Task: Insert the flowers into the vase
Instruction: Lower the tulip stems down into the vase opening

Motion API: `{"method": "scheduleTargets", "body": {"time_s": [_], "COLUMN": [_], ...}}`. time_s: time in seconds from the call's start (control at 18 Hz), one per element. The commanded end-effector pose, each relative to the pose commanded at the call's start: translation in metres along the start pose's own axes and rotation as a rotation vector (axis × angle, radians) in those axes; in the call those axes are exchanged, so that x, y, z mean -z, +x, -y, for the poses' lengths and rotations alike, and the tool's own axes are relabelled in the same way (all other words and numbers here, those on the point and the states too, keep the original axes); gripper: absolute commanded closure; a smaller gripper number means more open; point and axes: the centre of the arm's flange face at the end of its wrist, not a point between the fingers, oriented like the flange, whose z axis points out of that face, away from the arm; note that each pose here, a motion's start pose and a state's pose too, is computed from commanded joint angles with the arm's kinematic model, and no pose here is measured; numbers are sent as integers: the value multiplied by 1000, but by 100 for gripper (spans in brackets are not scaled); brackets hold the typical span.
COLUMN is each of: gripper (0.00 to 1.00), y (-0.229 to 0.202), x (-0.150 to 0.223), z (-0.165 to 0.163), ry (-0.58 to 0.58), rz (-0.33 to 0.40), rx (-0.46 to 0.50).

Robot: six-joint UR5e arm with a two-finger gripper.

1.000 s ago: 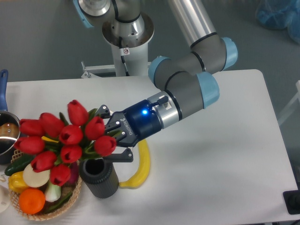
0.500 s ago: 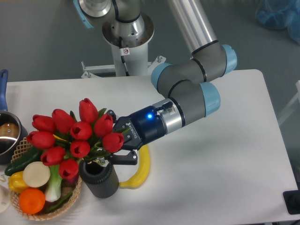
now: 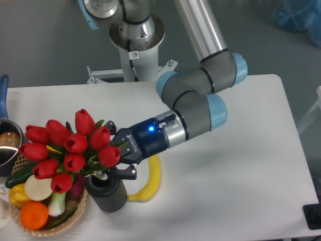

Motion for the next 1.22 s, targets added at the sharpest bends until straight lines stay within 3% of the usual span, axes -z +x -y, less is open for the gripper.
{"method": "scheduleTargets", "body": {"time_s": [0.83,1.22], "gripper": [66,66], "y": [11,19], "x": [7,12], "z": [-74,-91], "ry": [-1,-1], "rz": [14,22], "rx": [-2,-16]}}
